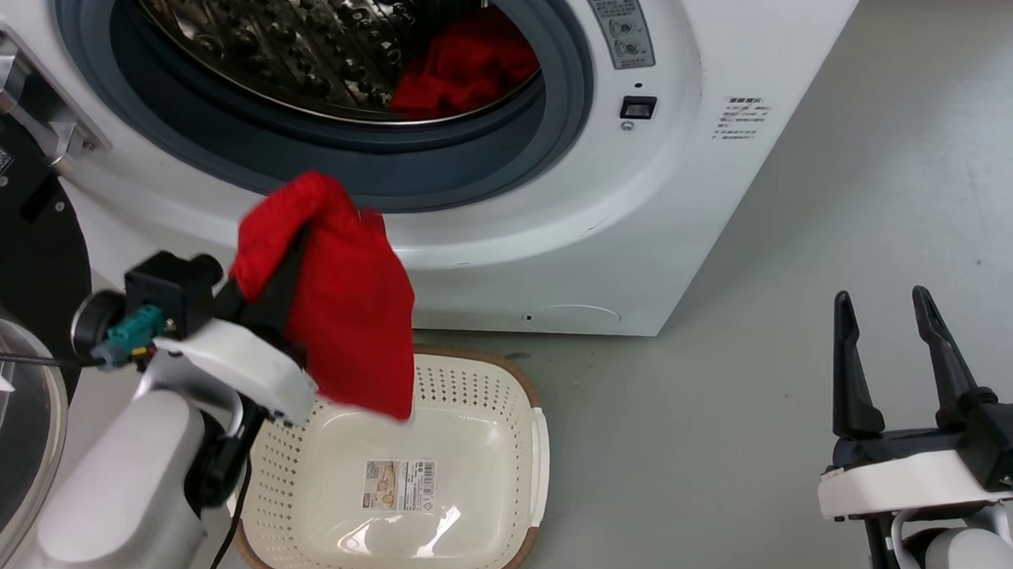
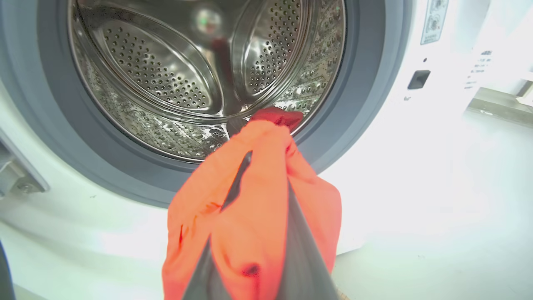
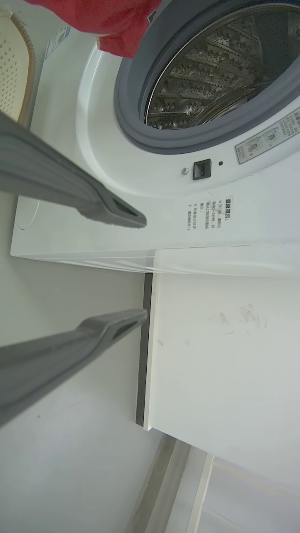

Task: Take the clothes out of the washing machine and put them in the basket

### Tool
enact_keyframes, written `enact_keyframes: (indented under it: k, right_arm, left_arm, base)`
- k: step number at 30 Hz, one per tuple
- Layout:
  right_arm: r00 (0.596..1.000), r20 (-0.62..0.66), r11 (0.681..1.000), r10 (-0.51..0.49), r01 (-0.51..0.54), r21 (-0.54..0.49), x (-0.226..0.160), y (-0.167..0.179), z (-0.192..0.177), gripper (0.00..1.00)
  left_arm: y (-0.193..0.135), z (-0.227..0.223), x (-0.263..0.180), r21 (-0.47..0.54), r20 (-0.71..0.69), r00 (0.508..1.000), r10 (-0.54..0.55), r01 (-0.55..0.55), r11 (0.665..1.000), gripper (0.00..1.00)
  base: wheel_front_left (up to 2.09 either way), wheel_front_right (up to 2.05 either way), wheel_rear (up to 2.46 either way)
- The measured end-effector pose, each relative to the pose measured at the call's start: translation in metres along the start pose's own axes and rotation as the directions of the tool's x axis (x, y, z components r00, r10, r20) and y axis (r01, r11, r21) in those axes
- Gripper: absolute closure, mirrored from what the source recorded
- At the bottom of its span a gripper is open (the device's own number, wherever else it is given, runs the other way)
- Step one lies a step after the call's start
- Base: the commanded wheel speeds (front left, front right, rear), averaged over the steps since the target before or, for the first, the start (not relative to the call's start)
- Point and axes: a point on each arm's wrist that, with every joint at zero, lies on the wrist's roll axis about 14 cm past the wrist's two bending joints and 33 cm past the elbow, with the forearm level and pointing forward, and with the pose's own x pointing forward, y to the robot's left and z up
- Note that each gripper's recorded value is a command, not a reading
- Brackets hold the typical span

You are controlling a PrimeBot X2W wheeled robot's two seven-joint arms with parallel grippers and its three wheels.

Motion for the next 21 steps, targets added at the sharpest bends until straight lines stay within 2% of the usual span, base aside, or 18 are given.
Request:
enact_keyframes:
  k: [6, 12, 21]
  right_arm:
    - [1.0, -0.031, 1.0, 0.008, -0.008, 0.004, 0.004, 0.003, -0.013, 0.0]
    - [0.997, -0.08, 1.0, 0.008, -0.008, 0.006, 0.009, 0.002, -0.034, 0.0]
    - [0.988, -0.152, 1.0, -0.011, 0.011, 0.0, 0.025, -0.007, -0.072, 0.0]
  left_arm:
    - [-0.006, -0.052, -0.018, -0.043, -0.153, 0.988, -0.015, 0.009, 0.999, 1.0]
    - [-0.003, -0.111, -0.028, -0.11, -0.298, 0.955, 0.014, -0.049, 0.993, 1.0]
    - [0.013, -0.197, -0.023, -0.086, -0.487, 0.872, 0.045, -0.099, 0.991, 1.0]
  base:
    - [0.0, 0.0, 0.0]
    - [0.0, 0.0, 0.0]
    - [0.0, 0.0, 0.0]
